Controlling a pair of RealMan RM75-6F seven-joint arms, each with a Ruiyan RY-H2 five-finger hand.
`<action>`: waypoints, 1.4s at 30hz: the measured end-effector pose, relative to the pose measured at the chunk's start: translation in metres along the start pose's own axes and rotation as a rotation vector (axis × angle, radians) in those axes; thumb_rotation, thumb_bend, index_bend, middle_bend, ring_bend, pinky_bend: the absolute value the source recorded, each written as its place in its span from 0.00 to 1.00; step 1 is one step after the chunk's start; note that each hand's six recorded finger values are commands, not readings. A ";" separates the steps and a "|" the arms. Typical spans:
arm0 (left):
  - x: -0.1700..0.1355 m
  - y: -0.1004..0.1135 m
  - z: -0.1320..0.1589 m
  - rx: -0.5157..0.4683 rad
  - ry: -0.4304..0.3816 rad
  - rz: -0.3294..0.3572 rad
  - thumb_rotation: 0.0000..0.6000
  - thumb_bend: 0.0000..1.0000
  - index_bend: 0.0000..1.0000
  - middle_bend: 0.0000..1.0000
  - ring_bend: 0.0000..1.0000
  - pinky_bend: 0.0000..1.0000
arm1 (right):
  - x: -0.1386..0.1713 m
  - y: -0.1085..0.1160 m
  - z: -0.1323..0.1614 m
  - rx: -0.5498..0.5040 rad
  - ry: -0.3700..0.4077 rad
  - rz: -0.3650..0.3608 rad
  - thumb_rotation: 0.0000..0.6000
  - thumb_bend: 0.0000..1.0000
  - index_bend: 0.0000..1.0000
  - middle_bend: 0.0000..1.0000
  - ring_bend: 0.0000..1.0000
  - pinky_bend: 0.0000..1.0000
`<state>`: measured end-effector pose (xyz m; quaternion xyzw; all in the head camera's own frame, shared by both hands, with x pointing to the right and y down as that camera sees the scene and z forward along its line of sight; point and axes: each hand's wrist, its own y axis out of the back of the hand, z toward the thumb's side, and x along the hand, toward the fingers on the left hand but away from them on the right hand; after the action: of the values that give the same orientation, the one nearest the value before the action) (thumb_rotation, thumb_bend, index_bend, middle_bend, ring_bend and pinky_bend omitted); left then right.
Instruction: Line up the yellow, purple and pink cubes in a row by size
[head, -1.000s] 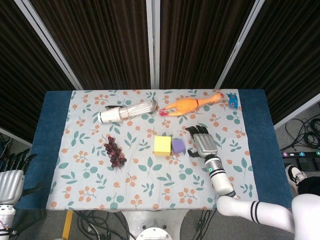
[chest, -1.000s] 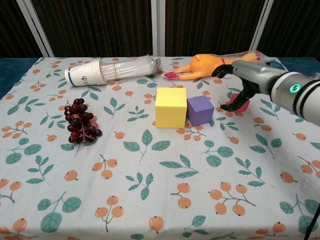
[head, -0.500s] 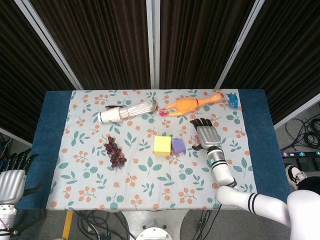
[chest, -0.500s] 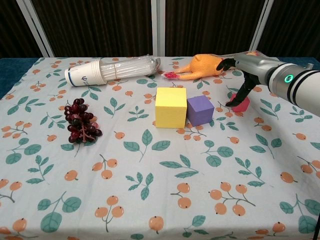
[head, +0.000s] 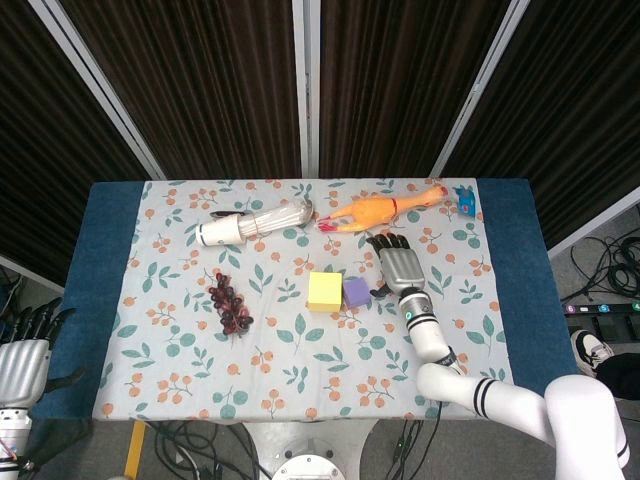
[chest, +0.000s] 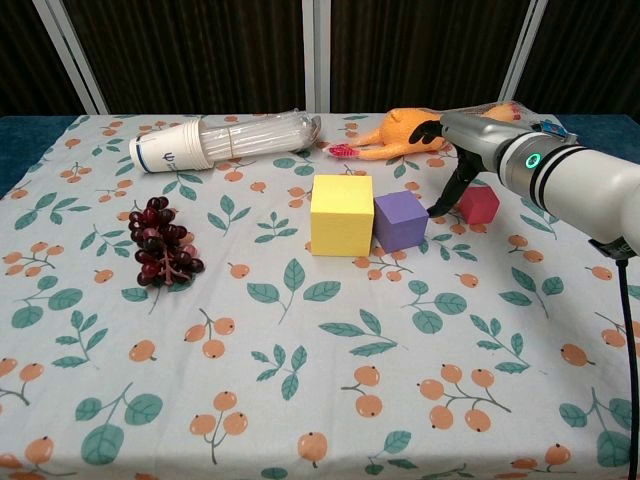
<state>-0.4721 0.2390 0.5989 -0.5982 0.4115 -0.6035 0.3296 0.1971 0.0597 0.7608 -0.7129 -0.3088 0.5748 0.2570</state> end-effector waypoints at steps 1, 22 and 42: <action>0.000 0.000 0.000 0.000 0.001 0.000 1.00 0.16 0.23 0.16 0.10 0.05 | 0.000 -0.001 0.001 -0.001 0.003 0.000 1.00 0.00 0.13 0.08 0.00 0.00; -0.001 -0.001 -0.002 -0.004 0.002 -0.001 1.00 0.16 0.23 0.16 0.10 0.05 | 0.006 -0.009 0.014 -0.018 0.031 0.014 1.00 0.00 0.13 0.08 0.00 0.00; -0.002 0.000 -0.001 -0.008 -0.006 0.010 1.00 0.16 0.23 0.16 0.10 0.05 | 0.028 0.018 -0.018 0.036 0.019 -0.033 1.00 0.17 0.14 0.08 0.00 0.00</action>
<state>-0.4729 0.2406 0.5977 -0.5993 0.4157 -0.5984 0.3316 0.2216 0.0679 0.7335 -0.7083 -0.3077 0.5692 0.2822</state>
